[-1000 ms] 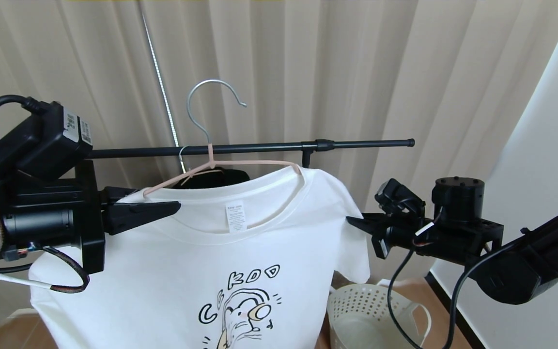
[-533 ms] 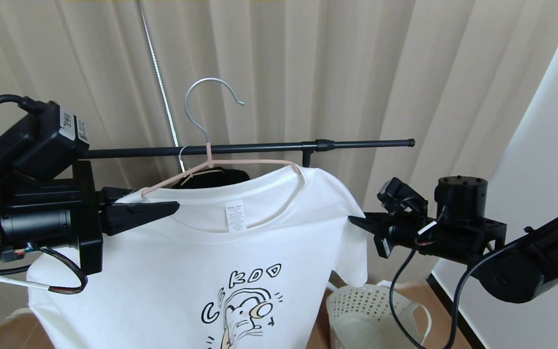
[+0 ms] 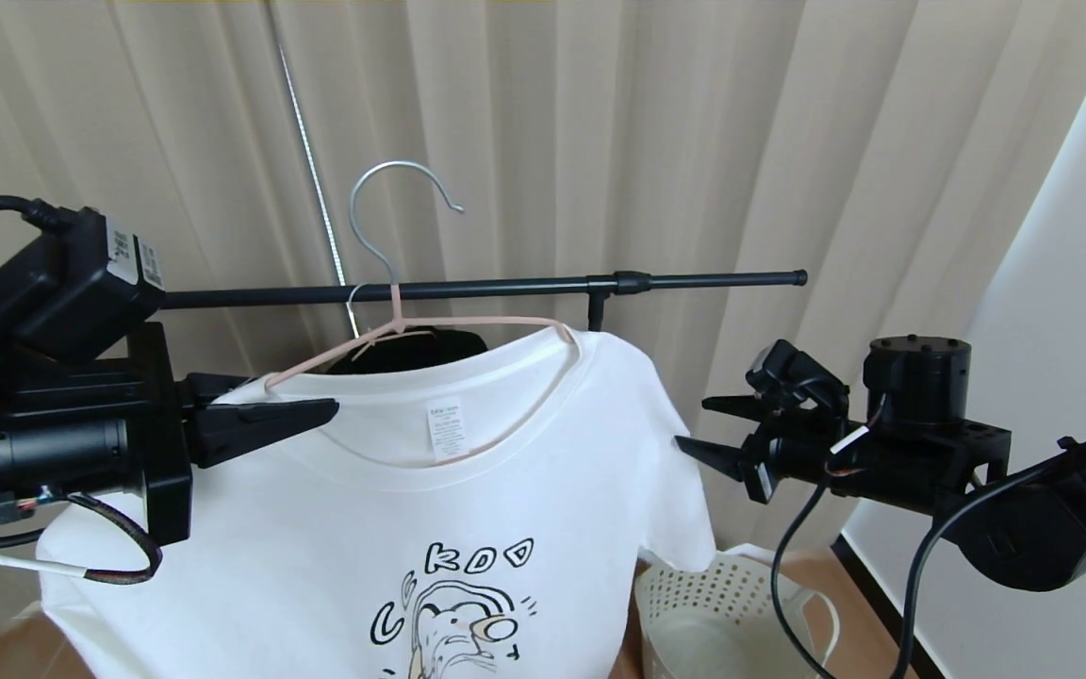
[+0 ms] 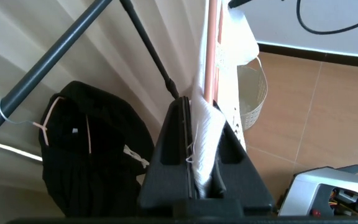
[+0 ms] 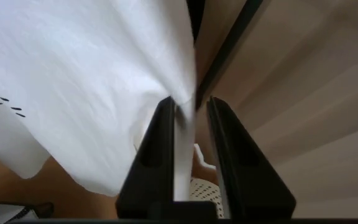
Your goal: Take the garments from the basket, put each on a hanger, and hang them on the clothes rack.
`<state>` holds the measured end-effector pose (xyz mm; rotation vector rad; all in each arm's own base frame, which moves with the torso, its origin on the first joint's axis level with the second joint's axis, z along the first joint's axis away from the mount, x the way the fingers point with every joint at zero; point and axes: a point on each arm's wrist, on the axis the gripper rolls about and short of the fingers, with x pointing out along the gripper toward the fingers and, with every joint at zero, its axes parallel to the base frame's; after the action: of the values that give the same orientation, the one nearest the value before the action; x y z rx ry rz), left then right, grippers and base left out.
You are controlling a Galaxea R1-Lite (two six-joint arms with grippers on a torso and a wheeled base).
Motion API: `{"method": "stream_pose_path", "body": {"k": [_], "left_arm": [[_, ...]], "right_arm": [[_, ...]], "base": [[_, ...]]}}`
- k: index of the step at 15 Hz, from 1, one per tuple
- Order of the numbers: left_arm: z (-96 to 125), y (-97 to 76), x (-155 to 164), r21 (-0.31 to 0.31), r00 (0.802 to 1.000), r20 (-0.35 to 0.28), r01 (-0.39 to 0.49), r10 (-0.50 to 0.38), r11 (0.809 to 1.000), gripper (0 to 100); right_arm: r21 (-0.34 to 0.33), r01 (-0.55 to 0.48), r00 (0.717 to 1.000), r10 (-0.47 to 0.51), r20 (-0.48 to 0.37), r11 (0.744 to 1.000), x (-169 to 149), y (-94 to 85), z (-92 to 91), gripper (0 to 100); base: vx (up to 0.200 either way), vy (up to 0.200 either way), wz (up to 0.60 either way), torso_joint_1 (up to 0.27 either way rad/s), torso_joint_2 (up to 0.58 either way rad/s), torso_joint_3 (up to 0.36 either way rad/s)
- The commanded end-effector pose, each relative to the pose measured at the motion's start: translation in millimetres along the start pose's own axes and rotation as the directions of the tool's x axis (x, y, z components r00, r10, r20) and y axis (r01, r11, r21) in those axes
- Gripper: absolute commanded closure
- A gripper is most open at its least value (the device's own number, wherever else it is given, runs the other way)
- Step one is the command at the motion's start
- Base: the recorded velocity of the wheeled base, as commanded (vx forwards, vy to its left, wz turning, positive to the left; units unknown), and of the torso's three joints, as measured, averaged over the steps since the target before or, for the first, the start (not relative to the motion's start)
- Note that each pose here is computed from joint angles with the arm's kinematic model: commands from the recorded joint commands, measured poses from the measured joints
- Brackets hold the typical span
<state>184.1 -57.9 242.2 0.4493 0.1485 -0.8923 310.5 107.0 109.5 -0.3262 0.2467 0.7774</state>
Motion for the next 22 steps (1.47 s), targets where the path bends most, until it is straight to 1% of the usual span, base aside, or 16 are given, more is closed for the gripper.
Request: {"method": "stream_pose_path", "body": {"k": [1,3,4,7,9,11,12,13,15,16,17,19,20,21,22], "left_arm": [[-2,-3.0,-2,-0.002,1.000,-0.002,0.001,-0.001,1.000,100],[-2,-4.8,-5,-0.012,1.000,0.002,-0.001,0.001,1.000,100],[-3,-5.7,-6,-0.029,1.000,-0.002,-0.004,0.004,1.000,100],[-14,-3.0,-10,-0.069,0.999,-0.033,-0.040,0.038,0.997,100],[-18,0.2,-13,-0.082,0.997,-0.047,-0.063,0.059,0.995,100],[-22,4.6,-12,-0.097,0.995,-0.064,-0.082,0.076,0.992,100],[-27,9.6,-9,-0.117,0.993,-0.088,-0.092,0.081,0.989,100],[-31,13.8,-6,-0.131,0.991,-0.104,-0.095,0.082,0.987,100],[-42,24.1,7,-0.182,0.980,-0.167,-0.139,0.109,0.973,100],[-44,26.7,11,-0.188,0.977,-0.177,-0.155,0.121,0.970,100],[-47,30.5,21,-0.198,0.971,-0.193,-0.182,0.144,0.963,100],[-55,35.3,50,-0.218,0.943,-0.257,-0.267,0.209,0.939,100],[-56,35.9,62,-0.227,0.932,-0.274,-0.302,0.237,0.926,100],[-57,37.7,71,-0.237,0.925,-0.278,-0.327,0.259,0.915,100],[-59,40.5,92,-0.274,0.916,-0.286,-0.360,0.282,0.892,100]], "right_arm": [[-0.003,-0.001,1.000,0.001,0.006,1.000,-1,0.5,1.7,0],[-0.005,0.001,1.000,-0.001,0.005,1.000,-1,0.5,1.7,0],[-0.004,0.000,1.000,0.000,0.004,1.000,-1,0.5,1.3,0],[-0.010,0.001,1.000,-0.001,0.007,1.000,-2,0.9,1.4,0],[-0.024,0.000,1.000,0.000,0.007,1.000,-2,0.9,1.2,0],[-0.042,-0.024,0.999,0.025,0.024,0.999,-4,0.8,2.0,0],[-0.046,-0.051,0.998,0.053,0.042,0.998,-9,1.2,4.1,0],[-0.050,-0.056,0.997,0.058,0.056,0.997,-13,0.1,6.6,0],[-0.076,-0.045,0.996,0.050,0.070,0.996,-19,0.0,11.0,0],[-0.077,-0.044,0.996,0.050,0.070,0.996,-19,0.0,11.0,0],[-0.079,-0.042,0.996,0.047,0.072,0.996,-18,-0.6,11.8,0],[-0.079,-0.041,0.996,0.047,0.073,0.996,-18,-1.0,12.1,0],[-0.082,-0.040,0.996,0.046,0.073,0.996,-18,-1.0,12.1,0],[-0.084,-0.039,0.996,0.045,0.074,0.996,-18,-1.0,12.5,0],[-0.085,-0.038,0.996,0.045,0.075,0.996,-18,-1.0,12.9,0]], "base": [[0.000,0.000,0.00,0.000,0.00,0.000],[0.000,0.000,0.00,0.000,0.00,0.000],[0.000,0.000,0.00,0.000,0.00,0.000],[0.000,0.000,0.00,0.000,0.00,0.000],[0.000,0.000,0.00,0.000,0.00,0.000],[0.000,0.000,0.00,0.000,0.00,0.000],[0.000,0.000,0.00,0.000,0.00,0.000],[0.000,0.000,0.00,0.000,0.00,0.000],[0.000,0.000,0.00,0.000,0.00,0.000],[0.000,0.000,0.00,0.000,0.00,0.000],[0.000,0.000,0.00,0.000,0.00,0.000],[0.000,0.000,0.00,0.000,0.00,0.000],[0.000,0.000,0.00,0.000,0.00,0.000],[0.000,0.000,0.00,0.000,0.00,0.000],[0.000,0.000,0.00,0.000,0.00,0.000]]}}
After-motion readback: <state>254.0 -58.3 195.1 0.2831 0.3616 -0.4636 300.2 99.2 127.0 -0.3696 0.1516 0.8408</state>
